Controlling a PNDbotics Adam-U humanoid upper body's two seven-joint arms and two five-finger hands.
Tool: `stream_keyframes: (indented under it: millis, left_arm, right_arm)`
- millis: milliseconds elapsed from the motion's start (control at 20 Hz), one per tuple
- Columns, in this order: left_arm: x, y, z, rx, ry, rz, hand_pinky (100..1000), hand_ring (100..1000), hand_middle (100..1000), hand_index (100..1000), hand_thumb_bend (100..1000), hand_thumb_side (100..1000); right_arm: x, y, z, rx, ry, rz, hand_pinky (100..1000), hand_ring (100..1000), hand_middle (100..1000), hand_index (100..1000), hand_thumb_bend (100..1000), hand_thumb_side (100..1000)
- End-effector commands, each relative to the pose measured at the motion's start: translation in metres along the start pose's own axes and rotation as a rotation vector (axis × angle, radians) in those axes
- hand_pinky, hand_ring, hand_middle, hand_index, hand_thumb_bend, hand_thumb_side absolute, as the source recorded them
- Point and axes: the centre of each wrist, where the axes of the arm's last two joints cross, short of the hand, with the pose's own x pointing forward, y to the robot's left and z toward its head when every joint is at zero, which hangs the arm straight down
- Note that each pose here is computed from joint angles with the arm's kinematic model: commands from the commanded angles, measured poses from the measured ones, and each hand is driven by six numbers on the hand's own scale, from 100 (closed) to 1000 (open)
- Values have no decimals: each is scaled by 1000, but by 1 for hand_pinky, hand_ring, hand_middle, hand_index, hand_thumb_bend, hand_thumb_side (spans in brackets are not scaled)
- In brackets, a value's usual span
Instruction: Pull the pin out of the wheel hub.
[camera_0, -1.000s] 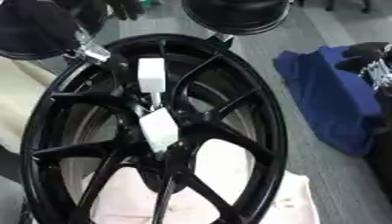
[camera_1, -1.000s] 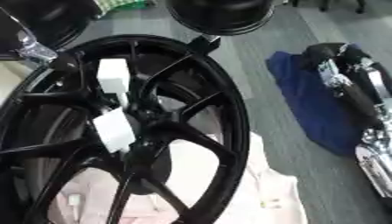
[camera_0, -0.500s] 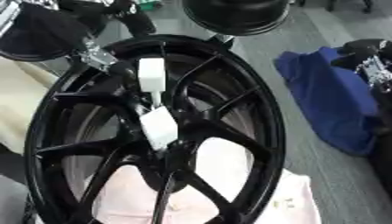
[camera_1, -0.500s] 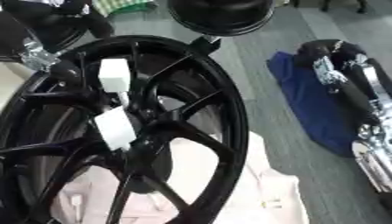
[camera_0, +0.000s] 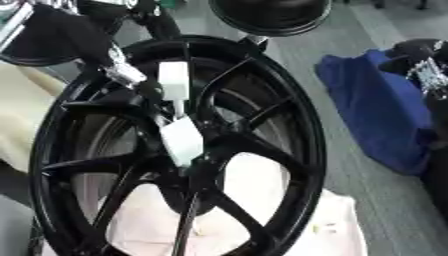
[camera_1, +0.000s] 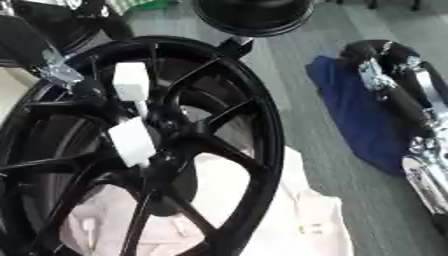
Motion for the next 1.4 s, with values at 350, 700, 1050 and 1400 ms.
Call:
stream_keyframes:
  millis: [350,700,1050,1400]
  left_arm:
    - [3,3,-1,31,126,-50,976,898,816,904,698,463]
    - [3,-1,-8,16,128,-26,971,863,752,852,701,472]
    - [1,-5,-13,-4,115,-11,974,851,736,853,699,470]
    - [-3,-9,-18,-18,123,-1,966,801,684,833,689,471]
  right_arm:
    - [7,-2,-2,4,-15,14,818,667,648,683,113,519]
    - [7,-2,-2,1,-12,10,818,667,648,683,112,521]
    - [7,-1,-3,-1,-12,7,819,667,648,683,112,522]
    - [7,-1,-3,-3,-13,2,819,667,648,682,111,523]
